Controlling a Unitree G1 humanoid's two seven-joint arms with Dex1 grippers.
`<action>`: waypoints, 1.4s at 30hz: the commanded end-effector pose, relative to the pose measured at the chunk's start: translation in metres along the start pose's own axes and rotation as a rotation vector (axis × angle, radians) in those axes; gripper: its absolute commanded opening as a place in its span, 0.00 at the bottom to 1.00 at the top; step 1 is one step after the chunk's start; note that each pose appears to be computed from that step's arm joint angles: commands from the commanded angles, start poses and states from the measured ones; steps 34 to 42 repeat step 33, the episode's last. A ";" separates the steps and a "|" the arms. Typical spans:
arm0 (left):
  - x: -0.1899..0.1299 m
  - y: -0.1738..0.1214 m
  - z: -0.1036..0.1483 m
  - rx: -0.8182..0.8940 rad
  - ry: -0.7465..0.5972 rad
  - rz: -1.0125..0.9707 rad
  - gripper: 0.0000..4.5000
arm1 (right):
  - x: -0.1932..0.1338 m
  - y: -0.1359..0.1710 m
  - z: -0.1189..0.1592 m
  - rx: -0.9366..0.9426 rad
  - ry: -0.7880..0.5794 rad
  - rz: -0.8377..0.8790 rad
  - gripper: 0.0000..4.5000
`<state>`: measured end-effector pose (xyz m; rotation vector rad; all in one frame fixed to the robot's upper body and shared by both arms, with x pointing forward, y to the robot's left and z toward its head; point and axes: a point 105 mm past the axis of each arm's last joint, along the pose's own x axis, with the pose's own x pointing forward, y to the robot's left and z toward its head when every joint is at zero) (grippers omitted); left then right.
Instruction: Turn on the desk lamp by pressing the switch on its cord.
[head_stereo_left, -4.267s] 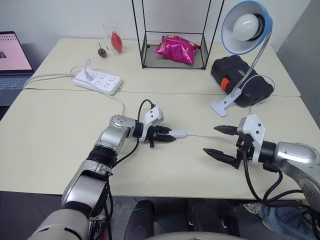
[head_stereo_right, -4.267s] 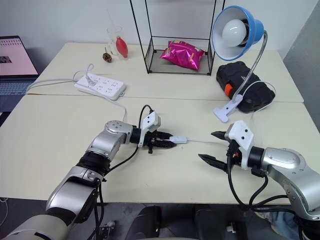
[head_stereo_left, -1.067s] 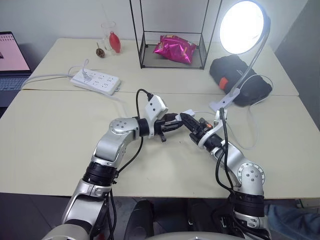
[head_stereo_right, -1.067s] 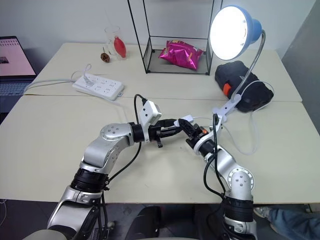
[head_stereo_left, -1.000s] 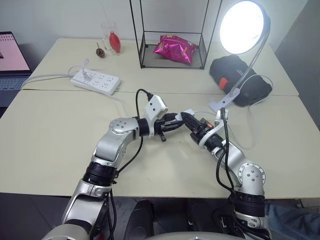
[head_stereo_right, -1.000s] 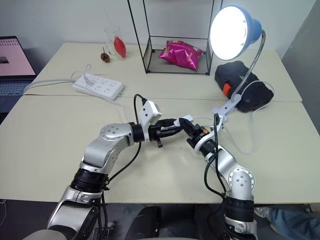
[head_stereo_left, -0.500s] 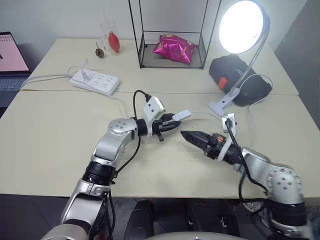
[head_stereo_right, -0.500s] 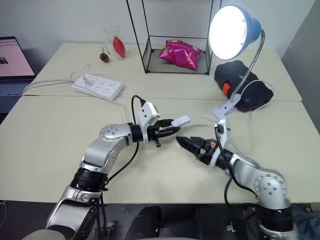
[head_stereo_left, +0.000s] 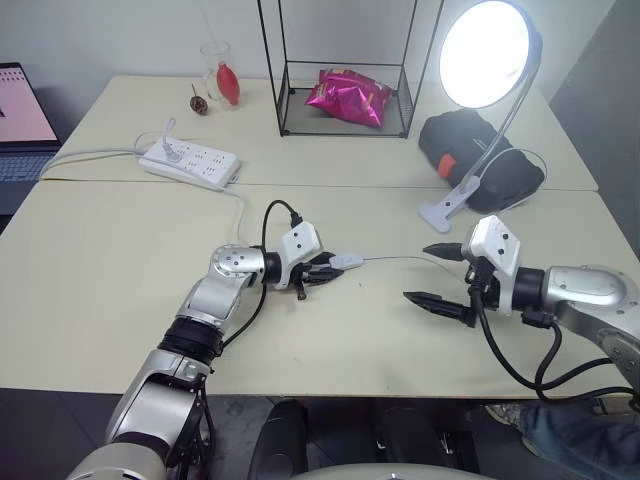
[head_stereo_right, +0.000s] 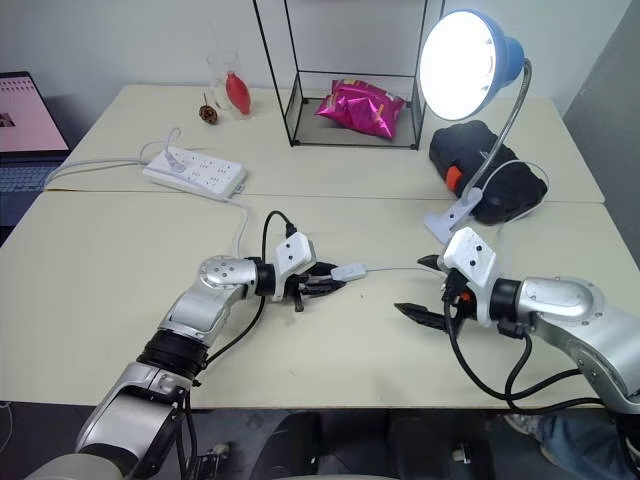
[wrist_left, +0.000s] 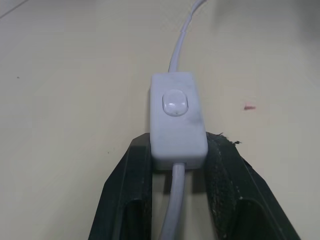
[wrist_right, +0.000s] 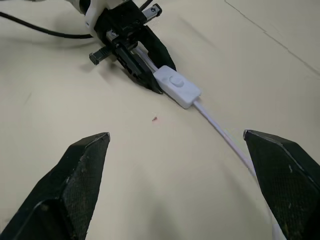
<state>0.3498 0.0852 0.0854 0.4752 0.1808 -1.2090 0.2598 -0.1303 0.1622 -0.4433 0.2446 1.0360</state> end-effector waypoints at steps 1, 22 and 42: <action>0.001 0.004 0.001 0.030 -0.003 0.017 0.24 | -0.002 -0.002 0.009 -0.079 -0.025 0.006 1.00; -0.098 0.001 0.050 -0.010 -0.086 0.194 1.00 | -0.002 -0.021 0.010 -0.170 -0.051 0.074 1.00; -0.149 -0.016 0.039 -0.078 -0.015 0.314 1.00 | -0.018 -0.037 0.013 -0.209 -0.102 0.062 1.00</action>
